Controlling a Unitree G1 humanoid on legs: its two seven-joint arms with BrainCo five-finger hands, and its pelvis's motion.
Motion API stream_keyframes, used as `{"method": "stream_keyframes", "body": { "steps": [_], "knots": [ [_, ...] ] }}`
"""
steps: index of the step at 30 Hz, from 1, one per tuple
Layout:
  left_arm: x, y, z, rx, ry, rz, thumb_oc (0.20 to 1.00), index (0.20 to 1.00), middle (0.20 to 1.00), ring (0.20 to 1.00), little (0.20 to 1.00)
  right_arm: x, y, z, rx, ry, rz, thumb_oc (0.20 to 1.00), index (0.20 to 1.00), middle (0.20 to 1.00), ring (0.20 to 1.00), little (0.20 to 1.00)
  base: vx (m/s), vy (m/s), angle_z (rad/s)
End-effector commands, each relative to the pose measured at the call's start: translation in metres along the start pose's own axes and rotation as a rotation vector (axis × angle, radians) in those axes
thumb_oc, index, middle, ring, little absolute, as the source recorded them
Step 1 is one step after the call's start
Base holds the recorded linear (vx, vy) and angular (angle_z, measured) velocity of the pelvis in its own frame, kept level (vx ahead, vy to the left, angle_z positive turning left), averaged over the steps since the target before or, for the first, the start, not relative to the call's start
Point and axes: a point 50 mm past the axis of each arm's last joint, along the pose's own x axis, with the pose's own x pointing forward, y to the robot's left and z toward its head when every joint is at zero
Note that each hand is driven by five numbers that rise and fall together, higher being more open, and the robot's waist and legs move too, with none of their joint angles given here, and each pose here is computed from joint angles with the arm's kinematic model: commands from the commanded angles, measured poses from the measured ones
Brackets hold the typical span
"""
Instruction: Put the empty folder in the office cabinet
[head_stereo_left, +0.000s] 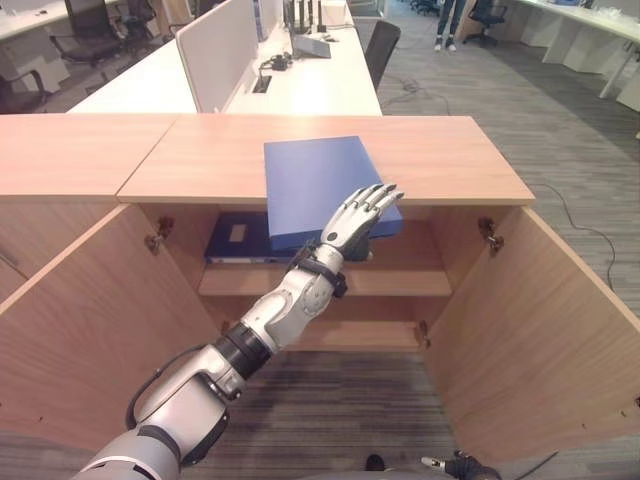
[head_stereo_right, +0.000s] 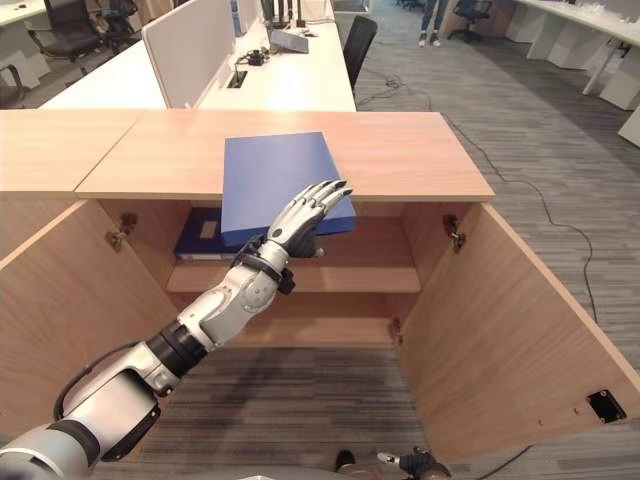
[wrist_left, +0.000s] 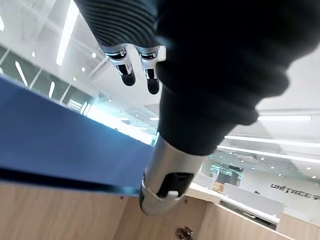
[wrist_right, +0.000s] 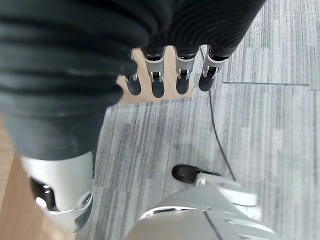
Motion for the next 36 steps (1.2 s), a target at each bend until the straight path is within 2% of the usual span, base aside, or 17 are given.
{"method": "stream_keyframes", "body": {
  "steps": [1, 9, 26, 36],
  "knots": [
    [0.039, 0.048, 0.008, 0.197, -0.091, 0.177, 1.000, 1.000, 1.000, 1.000, 1.000, 0.002, -0.012, 0.004, -0.029, 0.019, -0.053, 1.000, 1.000, 1.000, 1.000, 1.000, 0.00, 0.000, 0.00],
    [0.040, 0.046, -0.001, 0.271, -0.039, 0.182, 1.000, 1.000, 1.000, 1.000, 1.000, 0.002, -0.010, 0.009, -0.040, 0.004, -0.049, 1.000, 1.000, 1.000, 1.000, 1.000, 0.00, 0.000, 0.00],
    [0.016, 0.044, -0.038, 0.317, 0.136, 0.176, 1.000, 1.000, 1.000, 1.000, 1.000, 0.002, -0.001, 0.014, -0.031, -0.004, -0.018, 1.000, 1.000, 1.000, 1.000, 1.000, 0.00, 0.002, 0.03],
    [0.015, 0.034, -0.044, 0.220, 0.215, 0.143, 1.000, 1.000, 1.000, 1.000, 1.000, 0.002, 0.002, 0.014, -0.032, 0.000, -0.007, 1.000, 1.000, 1.000, 1.000, 1.000, 0.00, 0.000, 0.00]
  ]
}}
